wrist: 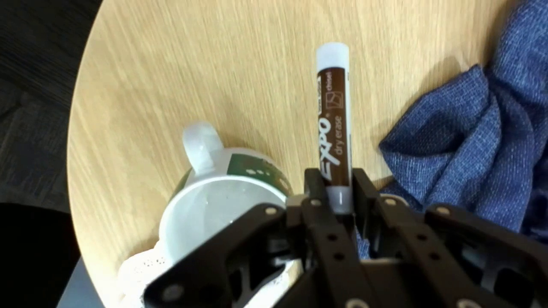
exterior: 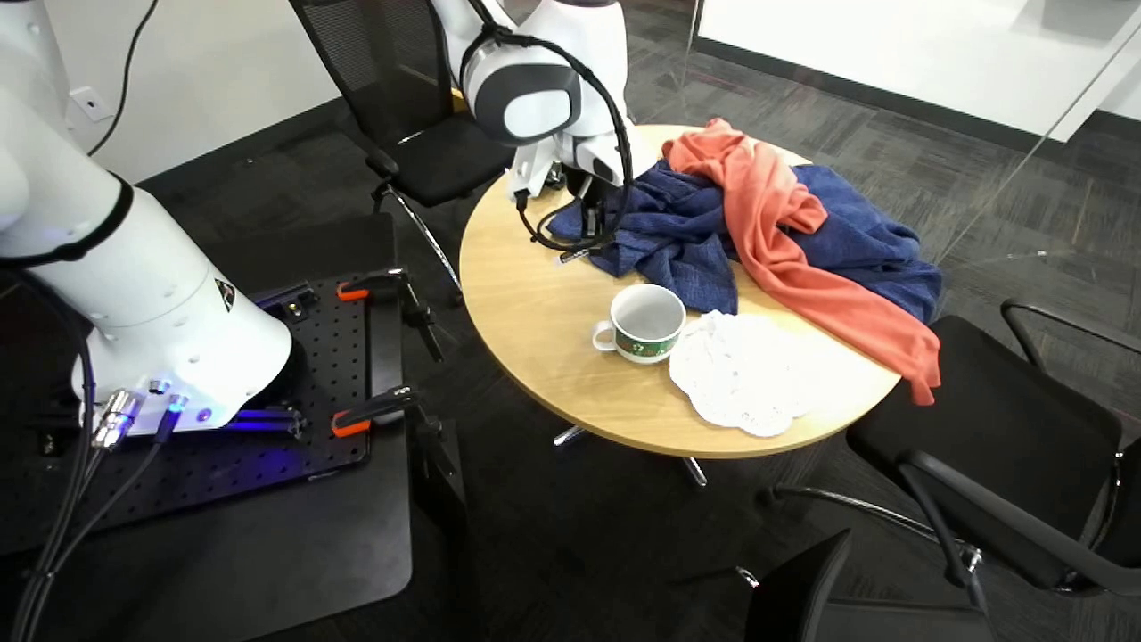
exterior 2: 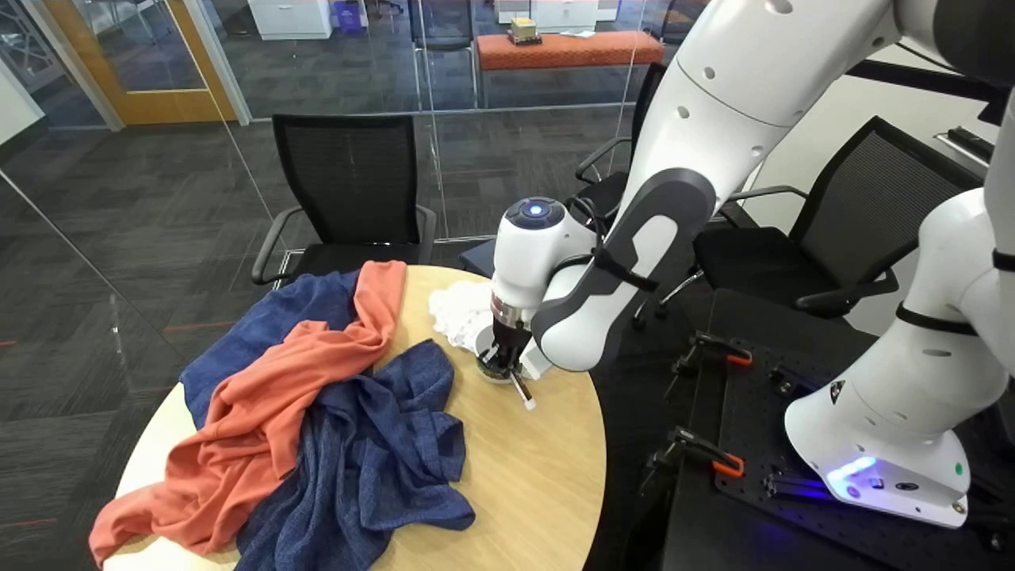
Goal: Remove the marker from the mug and put it on the table
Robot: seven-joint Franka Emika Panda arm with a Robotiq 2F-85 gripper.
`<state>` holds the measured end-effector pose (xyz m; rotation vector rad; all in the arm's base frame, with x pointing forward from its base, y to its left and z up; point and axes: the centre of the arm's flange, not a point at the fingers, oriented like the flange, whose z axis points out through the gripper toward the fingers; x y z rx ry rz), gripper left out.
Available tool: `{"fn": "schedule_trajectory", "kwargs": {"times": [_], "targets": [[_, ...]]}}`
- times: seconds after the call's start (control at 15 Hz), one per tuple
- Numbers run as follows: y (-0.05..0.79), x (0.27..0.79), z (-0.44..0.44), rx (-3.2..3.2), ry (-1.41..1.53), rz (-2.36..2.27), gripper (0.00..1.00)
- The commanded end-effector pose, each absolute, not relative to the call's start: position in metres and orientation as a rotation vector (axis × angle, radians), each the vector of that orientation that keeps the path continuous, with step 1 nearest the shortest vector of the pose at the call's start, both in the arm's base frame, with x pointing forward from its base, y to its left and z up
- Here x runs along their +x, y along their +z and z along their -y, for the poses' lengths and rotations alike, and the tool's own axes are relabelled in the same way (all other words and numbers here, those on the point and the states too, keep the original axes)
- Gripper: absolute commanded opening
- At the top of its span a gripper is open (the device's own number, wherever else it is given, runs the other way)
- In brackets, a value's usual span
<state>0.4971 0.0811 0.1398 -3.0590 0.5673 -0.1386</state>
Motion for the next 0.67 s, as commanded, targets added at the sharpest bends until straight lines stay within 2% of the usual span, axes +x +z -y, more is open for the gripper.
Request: {"fn": "schedule_trajectory", "kwargs": {"times": [0.0, 0.6], "targets": [[0.118, 0.489, -0.100, -3.077, -0.038, -0.512, 0.05], [0.045, 0.493, -0.145, -3.093, 0.074, -0.372, 0.05]]}}
